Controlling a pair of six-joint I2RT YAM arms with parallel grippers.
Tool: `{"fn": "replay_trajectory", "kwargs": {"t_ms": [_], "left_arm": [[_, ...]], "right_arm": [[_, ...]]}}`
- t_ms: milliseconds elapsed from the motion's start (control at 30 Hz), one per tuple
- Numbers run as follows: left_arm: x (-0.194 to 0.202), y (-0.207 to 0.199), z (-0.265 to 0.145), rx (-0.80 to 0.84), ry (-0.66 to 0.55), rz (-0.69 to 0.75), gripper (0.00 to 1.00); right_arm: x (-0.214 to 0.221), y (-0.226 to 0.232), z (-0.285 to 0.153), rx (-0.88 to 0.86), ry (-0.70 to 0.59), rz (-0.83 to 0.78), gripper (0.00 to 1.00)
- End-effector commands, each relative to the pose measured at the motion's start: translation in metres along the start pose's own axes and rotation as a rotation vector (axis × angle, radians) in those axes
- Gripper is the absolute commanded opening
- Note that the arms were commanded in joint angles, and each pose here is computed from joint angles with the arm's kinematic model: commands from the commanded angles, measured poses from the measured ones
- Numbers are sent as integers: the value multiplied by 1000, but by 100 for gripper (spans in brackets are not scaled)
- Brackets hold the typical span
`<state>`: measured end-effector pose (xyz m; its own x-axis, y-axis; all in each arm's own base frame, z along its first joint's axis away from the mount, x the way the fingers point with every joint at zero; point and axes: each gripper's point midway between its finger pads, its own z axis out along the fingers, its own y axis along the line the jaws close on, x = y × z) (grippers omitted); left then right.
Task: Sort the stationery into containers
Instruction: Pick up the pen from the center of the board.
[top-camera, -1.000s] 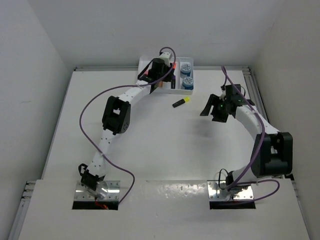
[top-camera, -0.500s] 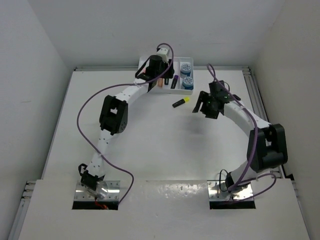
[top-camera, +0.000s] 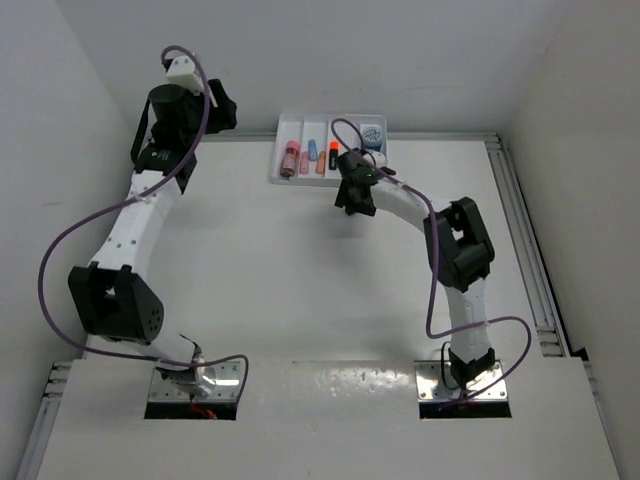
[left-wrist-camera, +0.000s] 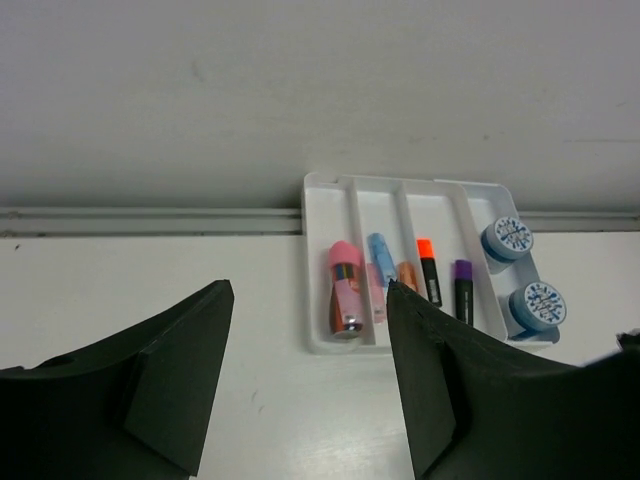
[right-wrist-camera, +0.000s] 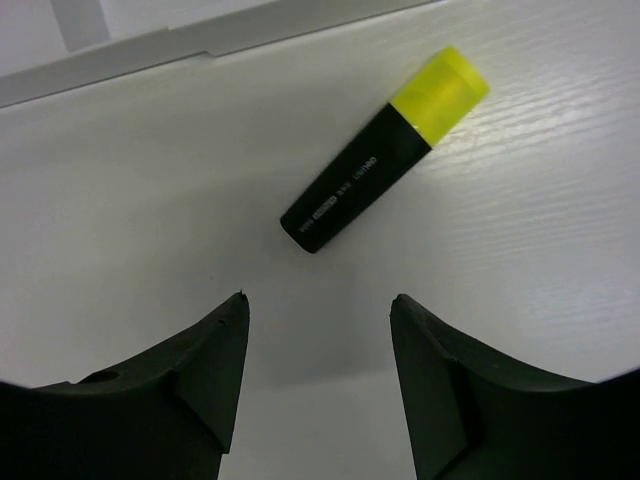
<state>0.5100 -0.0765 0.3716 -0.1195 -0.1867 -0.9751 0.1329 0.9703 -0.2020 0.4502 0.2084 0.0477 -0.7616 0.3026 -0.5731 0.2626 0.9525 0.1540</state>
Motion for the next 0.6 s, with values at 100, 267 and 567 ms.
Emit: {"fn": "replay_trajectory", "kwargs": {"t_ms": [100,267,567], "left_arm": [[43,20,-33,8,141,-46,70],[57,25,-35,25,177,-80,72],[68,23,-30,48,200,-93,72]], "right_arm": [[-24,22,11,48,-120,40,64],[-25,14,26,99,-153,34,82],[-20,3,51,123,-135,28,80]]}}
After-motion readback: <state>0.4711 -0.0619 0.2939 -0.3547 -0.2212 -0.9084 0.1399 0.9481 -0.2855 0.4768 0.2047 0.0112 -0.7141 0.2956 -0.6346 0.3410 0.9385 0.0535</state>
